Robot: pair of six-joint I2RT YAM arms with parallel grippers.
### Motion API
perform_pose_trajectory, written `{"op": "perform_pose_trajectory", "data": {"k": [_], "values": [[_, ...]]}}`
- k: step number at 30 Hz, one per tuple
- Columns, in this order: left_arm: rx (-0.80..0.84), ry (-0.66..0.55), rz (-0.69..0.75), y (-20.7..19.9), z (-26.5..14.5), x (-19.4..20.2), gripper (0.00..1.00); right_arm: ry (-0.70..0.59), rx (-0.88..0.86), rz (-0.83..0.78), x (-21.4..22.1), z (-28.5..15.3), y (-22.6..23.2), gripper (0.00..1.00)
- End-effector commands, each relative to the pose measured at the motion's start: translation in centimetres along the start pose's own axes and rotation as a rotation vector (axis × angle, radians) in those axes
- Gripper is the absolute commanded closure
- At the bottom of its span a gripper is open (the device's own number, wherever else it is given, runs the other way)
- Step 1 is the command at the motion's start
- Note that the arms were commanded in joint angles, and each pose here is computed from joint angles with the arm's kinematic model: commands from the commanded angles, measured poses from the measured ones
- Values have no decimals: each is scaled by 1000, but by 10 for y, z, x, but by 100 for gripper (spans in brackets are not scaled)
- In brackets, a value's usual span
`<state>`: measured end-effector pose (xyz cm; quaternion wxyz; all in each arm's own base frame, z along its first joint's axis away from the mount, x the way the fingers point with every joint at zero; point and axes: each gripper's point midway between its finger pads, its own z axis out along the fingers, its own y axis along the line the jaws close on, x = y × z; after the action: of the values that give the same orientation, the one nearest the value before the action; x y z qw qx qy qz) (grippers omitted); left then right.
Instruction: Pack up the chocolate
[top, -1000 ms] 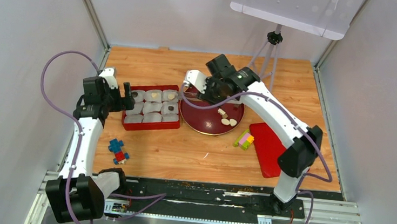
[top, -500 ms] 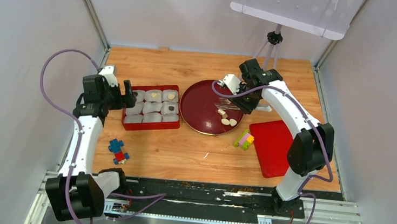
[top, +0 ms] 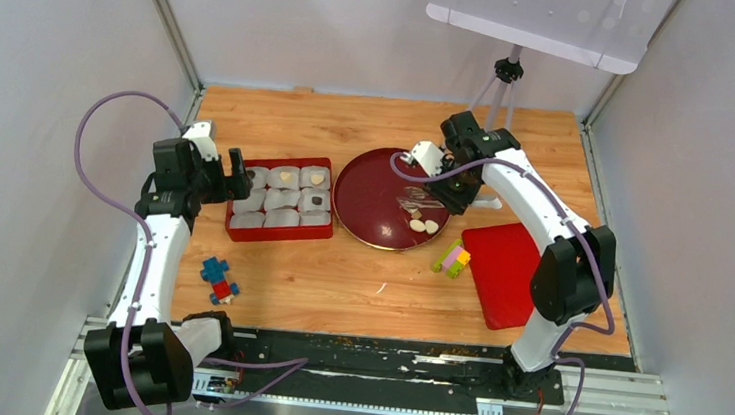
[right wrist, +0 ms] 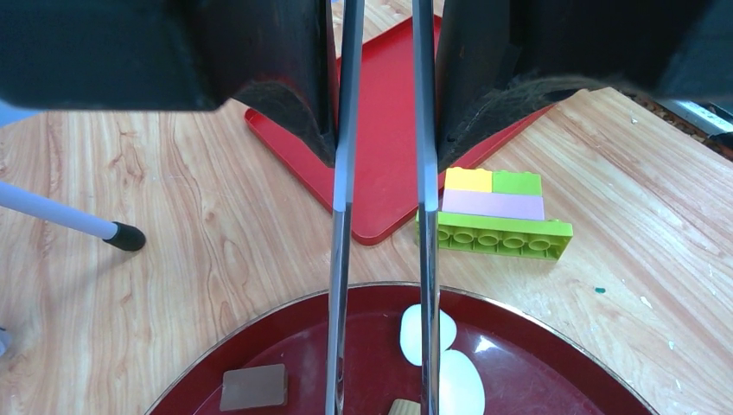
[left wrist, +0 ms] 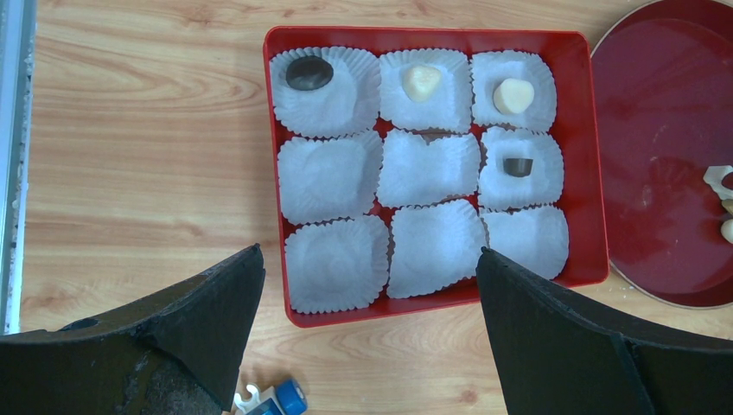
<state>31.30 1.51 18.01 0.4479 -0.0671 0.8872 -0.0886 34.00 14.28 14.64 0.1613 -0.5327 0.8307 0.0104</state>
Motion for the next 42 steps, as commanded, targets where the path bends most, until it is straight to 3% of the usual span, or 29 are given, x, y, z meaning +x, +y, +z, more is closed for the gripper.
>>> {"op": "perform_pose_trajectory", "data": {"k": [1,8,11,21,33,42], "values": [[5,-47,-7,-1,-2,-14,0,22,-17,-13,5,6,4,61],[-1,-51,-7,0,-2,-14,0,35,-23,-10,1,12,-1,70],[-7,-51,-3,1,-3,-14,0,14,-20,-6,-9,9,-6,81],[-40,-57,35,6,-11,-18,0,-252,-123,-29,-97,-17,11,93],[-103,-78,91,18,-27,-32,0,-478,-291,-159,-214,-21,75,96],[-109,-81,89,20,-31,-35,0,-499,-375,-194,-256,16,118,96]]}}
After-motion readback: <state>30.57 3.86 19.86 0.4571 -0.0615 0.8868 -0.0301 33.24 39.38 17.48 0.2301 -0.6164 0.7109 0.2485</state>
